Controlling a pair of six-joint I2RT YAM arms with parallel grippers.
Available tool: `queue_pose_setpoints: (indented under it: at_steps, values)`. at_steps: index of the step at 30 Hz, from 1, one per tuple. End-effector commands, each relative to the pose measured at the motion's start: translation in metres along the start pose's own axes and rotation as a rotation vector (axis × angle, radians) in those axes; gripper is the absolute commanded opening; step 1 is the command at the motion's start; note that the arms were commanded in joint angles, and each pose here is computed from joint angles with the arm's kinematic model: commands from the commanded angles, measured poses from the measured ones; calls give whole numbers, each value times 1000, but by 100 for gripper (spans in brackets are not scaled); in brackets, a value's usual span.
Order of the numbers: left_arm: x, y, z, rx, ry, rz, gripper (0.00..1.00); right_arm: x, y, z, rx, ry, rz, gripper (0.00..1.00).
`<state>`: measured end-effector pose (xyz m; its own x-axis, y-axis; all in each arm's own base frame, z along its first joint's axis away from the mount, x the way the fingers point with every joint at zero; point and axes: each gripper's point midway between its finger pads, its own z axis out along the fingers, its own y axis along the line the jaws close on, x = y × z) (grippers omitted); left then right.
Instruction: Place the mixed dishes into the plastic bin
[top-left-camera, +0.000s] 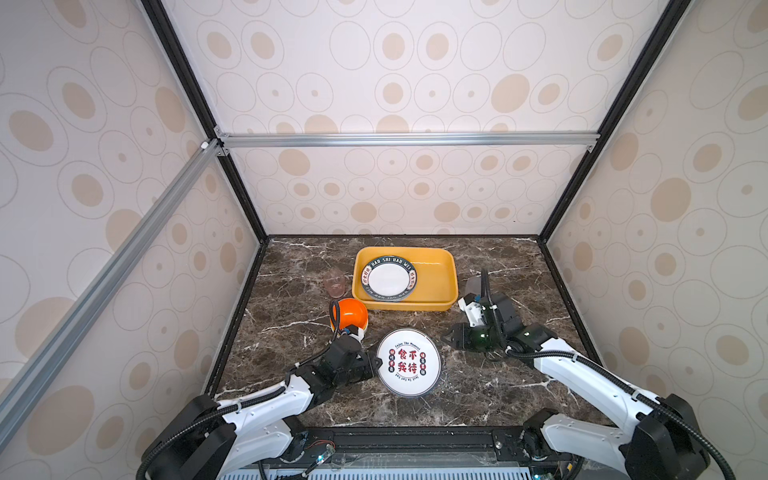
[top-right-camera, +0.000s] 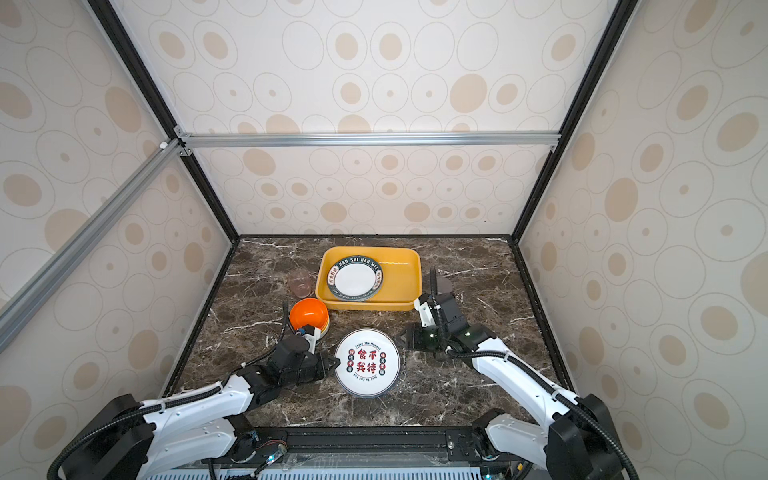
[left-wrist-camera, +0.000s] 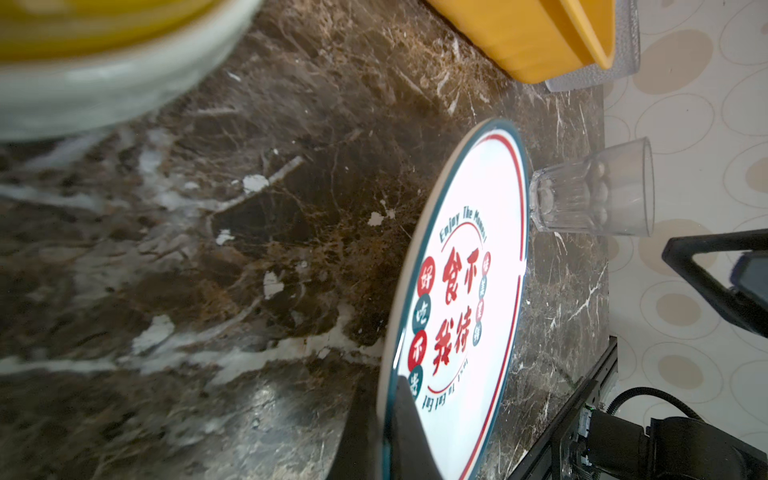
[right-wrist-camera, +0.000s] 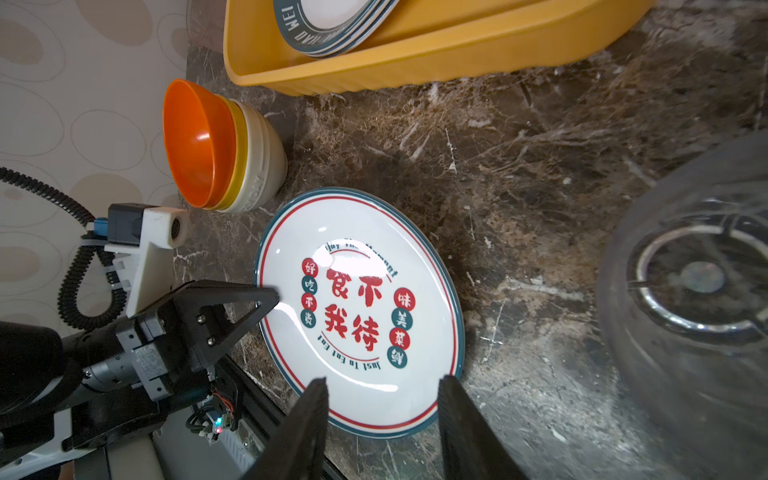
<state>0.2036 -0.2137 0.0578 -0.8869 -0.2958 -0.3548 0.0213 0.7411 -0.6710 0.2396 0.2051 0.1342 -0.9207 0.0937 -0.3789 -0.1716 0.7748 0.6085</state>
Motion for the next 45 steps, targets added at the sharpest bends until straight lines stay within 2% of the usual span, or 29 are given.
queue_pose_setpoints:
  at_steps: [1, 10, 19, 25, 31, 45]
  values:
    - [-28, -30, -15, 58, -80, 2, 0, -9, 13, -10, -17, -33, -26, 46]
    - [-64, -65, -47, 115, -158, 6, 0, -20, 19, -14, -31, -68, -8, 51]
    - [-91, -89, -64, 193, -184, -24, 0, -34, 24, -22, -39, -132, 15, 53]
    - [-102, -108, -74, 277, -189, -37, 0, -43, 31, -25, -90, -175, 36, 52]
    - [-107, -124, -79, 335, -183, -38, 0, -53, 41, -27, -141, -198, 44, 46]
    - [-111, -128, -81, 378, -180, -58, 0, -70, 55, -34, -220, -249, 55, 14]
